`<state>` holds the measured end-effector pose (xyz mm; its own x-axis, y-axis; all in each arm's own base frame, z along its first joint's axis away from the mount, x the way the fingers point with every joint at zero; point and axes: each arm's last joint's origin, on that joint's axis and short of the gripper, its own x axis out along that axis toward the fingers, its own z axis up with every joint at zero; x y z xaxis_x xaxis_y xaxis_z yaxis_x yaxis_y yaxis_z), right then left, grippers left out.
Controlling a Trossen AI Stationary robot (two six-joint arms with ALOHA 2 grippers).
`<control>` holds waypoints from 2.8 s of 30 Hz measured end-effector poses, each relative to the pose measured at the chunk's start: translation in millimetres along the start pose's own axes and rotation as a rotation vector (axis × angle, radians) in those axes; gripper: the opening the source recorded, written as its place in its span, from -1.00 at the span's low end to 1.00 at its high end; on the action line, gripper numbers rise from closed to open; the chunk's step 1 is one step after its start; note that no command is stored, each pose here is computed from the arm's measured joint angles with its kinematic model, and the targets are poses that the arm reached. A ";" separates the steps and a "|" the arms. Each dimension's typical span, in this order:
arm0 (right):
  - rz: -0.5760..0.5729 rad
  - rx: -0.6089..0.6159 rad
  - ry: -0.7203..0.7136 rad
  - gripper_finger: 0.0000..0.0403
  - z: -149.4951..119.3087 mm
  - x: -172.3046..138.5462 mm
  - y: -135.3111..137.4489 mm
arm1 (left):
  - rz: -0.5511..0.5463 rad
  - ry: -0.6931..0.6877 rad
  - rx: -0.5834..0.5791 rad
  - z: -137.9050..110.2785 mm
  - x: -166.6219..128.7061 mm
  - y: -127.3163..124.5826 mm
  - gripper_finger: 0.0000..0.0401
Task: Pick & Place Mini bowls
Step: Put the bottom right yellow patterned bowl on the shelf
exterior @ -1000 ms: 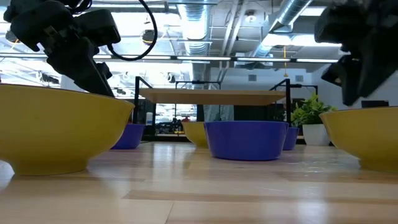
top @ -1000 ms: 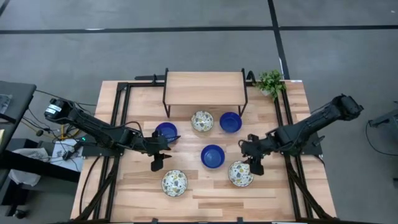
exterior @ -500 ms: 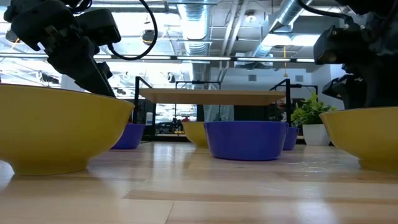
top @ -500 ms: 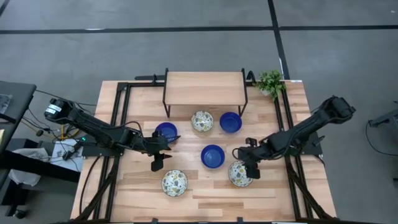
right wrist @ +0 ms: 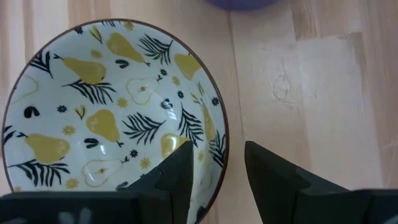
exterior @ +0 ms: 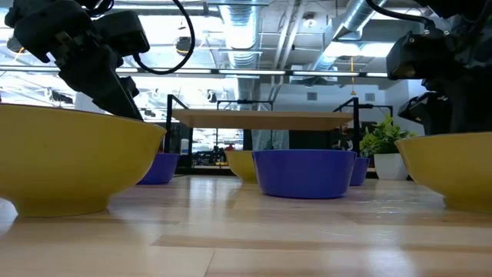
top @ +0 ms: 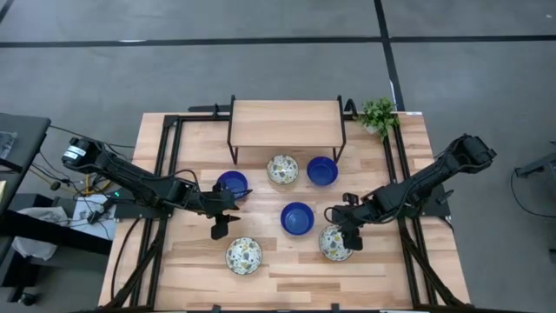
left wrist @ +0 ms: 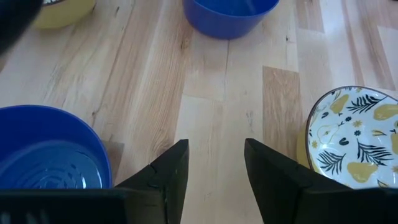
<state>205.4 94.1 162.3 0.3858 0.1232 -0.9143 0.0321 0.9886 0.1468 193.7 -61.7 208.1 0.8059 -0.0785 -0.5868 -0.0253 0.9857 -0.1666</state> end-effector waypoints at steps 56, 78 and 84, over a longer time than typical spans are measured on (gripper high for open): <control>0.044 0.049 -0.082 -1.00 58.5 -82.3 -30.8 | -0.008 -0.022 -0.004 2.1 0.0 -0.8 -0.23; -0.283 0.696 -0.477 -1.00 96.0 -203.9 -212.4 | -0.013 -0.036 -0.007 3.5 -0.1 -1.3 -0.23; -0.176 0.794 -0.458 -1.00 95.7 -186.5 -254.7 | -0.015 -0.039 -0.008 3.9 -0.1 -1.5 -0.23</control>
<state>213.5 -188.9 331.5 0.6361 -0.2363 -0.7345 0.6804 0.6208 0.3895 196.0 -62.6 211.5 0.8289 -0.0868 -0.5526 -0.0177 0.9833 -0.1809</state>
